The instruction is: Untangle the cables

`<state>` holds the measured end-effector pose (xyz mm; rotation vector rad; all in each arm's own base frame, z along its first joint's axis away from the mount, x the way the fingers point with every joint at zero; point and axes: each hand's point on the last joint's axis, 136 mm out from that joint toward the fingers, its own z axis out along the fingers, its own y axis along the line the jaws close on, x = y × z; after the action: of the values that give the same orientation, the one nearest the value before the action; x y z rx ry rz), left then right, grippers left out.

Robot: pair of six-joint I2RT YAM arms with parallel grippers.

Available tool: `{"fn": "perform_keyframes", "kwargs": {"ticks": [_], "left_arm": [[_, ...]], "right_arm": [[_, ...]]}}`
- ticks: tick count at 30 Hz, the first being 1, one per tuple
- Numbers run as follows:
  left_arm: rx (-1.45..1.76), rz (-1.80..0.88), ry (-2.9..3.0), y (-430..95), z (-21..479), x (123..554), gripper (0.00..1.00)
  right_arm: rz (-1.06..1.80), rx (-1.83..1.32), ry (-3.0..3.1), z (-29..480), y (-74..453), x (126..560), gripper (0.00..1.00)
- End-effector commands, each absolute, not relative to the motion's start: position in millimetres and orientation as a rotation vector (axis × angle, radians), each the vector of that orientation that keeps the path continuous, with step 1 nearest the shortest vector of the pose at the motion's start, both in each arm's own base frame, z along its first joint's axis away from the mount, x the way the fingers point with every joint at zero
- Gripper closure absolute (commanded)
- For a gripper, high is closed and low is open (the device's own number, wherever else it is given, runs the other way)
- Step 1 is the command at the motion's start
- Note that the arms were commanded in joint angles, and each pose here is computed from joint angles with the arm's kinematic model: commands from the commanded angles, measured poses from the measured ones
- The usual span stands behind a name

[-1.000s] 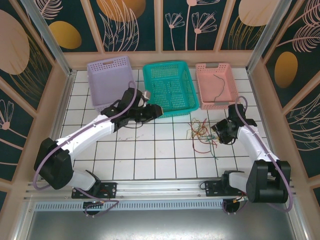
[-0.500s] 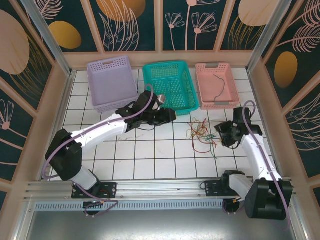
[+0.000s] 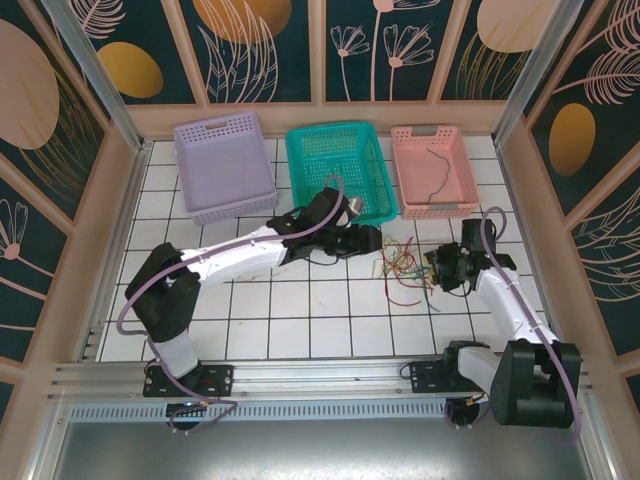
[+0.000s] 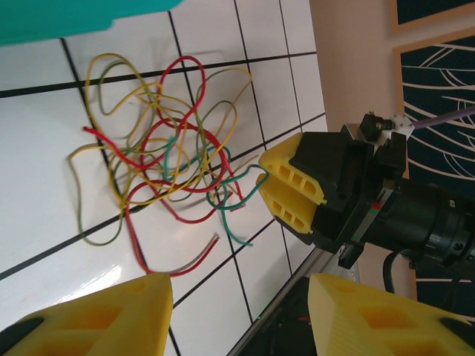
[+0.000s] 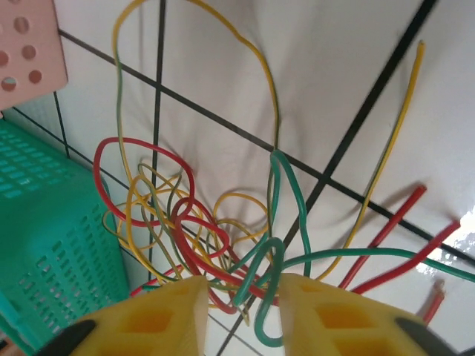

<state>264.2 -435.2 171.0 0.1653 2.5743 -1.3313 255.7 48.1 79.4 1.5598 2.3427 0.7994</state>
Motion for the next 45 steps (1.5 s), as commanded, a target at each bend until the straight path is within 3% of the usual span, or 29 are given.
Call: {"fn": "perform_keyframes", "kwargs": {"ticks": [1,5,16,26,37,45], "left_arm": [[0.198,-1.405,2.532,-459,185,265,0.47],[0.208,-1.432,2.544,-483,185,267,0.43],[0.060,-1.293,2.714,-506,144,275,0.37],[-0.104,-1.211,2.741,-505,128,290,0.35],[-0.127,-0.938,2.718,-449,125,287,0.38],[-0.034,-0.801,2.568,-399,171,285,0.37]], "right_arm": [[0.781,1.534,2.343,78,46,257,0.81],[0.717,1.479,2.357,78,38,256,1.00],[0.875,0.928,2.339,166,61,278,1.00],[1.013,0.734,2.383,199,86,251,1.00],[1.006,0.612,2.344,229,88,262,1.00],[1.152,0.527,2.363,239,120,270,1.00]]}}
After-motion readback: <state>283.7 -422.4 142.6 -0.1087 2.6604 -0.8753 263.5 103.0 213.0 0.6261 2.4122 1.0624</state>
